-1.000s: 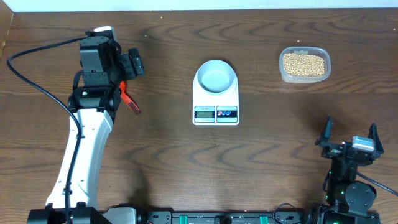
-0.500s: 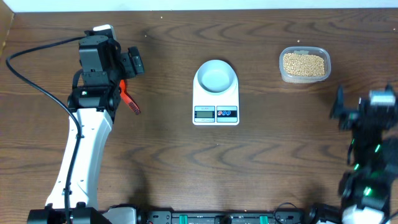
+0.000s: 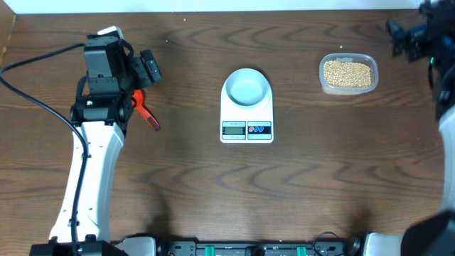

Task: Scoop item into bowl and weigh 50g on scale
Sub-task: 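Lower the left gripper and grasp the red scoop by its cup rim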

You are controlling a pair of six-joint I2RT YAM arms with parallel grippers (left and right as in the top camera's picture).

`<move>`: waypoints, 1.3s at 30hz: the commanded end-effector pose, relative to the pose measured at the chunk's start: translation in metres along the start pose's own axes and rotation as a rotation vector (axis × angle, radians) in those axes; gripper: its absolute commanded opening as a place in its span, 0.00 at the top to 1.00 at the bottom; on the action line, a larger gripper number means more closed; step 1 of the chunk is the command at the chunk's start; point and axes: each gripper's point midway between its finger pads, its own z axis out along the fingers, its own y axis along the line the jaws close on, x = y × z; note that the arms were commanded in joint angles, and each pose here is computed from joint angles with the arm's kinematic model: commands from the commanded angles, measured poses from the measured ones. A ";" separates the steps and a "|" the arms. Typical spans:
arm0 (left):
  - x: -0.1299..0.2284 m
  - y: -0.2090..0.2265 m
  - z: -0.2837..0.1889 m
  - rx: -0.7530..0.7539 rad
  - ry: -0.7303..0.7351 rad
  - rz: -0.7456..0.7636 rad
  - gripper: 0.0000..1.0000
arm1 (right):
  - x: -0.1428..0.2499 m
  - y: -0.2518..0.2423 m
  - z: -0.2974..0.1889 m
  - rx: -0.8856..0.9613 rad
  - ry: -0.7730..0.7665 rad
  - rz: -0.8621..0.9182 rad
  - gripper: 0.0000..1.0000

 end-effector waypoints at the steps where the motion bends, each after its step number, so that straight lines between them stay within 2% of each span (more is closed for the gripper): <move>1: -0.014 -0.004 -0.014 0.015 0.009 -0.086 0.01 | -0.015 -0.010 0.018 -0.058 -0.009 -0.116 0.01; 6: -0.016 -0.016 -0.038 0.061 0.083 -0.161 0.01 | -0.001 -0.011 0.040 -0.123 0.049 -0.159 0.01; 12: -0.008 -0.013 -0.057 0.038 0.160 -0.181 0.01 | 0.031 0.004 0.067 -0.209 0.096 -0.220 0.01; 17: 0.020 -0.008 -0.049 0.002 0.283 -0.194 0.01 | 0.045 0.028 0.075 -0.302 0.109 -0.244 0.01; 20: 0.031 -0.024 -0.040 0.084 0.353 -0.208 0.01 | 0.044 0.028 0.075 -0.299 0.113 -0.247 0.01; 25: 0.033 -0.025 -0.031 0.082 0.366 -0.211 0.01 | 0.035 0.027 0.073 -0.319 0.057 -0.235 0.01; 29: 0.033 -0.025 -0.015 0.070 0.368 -0.257 0.01 | 0.039 0.028 0.076 -0.313 0.074 -0.232 0.01; 31: 0.041 -0.021 -0.004 0.034 0.396 -0.275 0.01 | 0.043 0.024 0.079 -0.287 0.101 -0.217 0.01; 32: 0.056 -0.003 0.011 -0.095 0.436 -0.360 0.00 | 0.047 0.019 0.080 -0.253 0.129 -0.192 0.01; 35: 0.077 0.017 0.024 -0.244 0.486 -0.428 0.10 | 0.050 0.015 0.080 -0.233 0.145 -0.188 0.01; 39: 0.096 0.022 0.038 -0.300 0.547 -0.440 0.21 | 0.051 0.015 0.080 -0.235 0.149 -0.186 0.01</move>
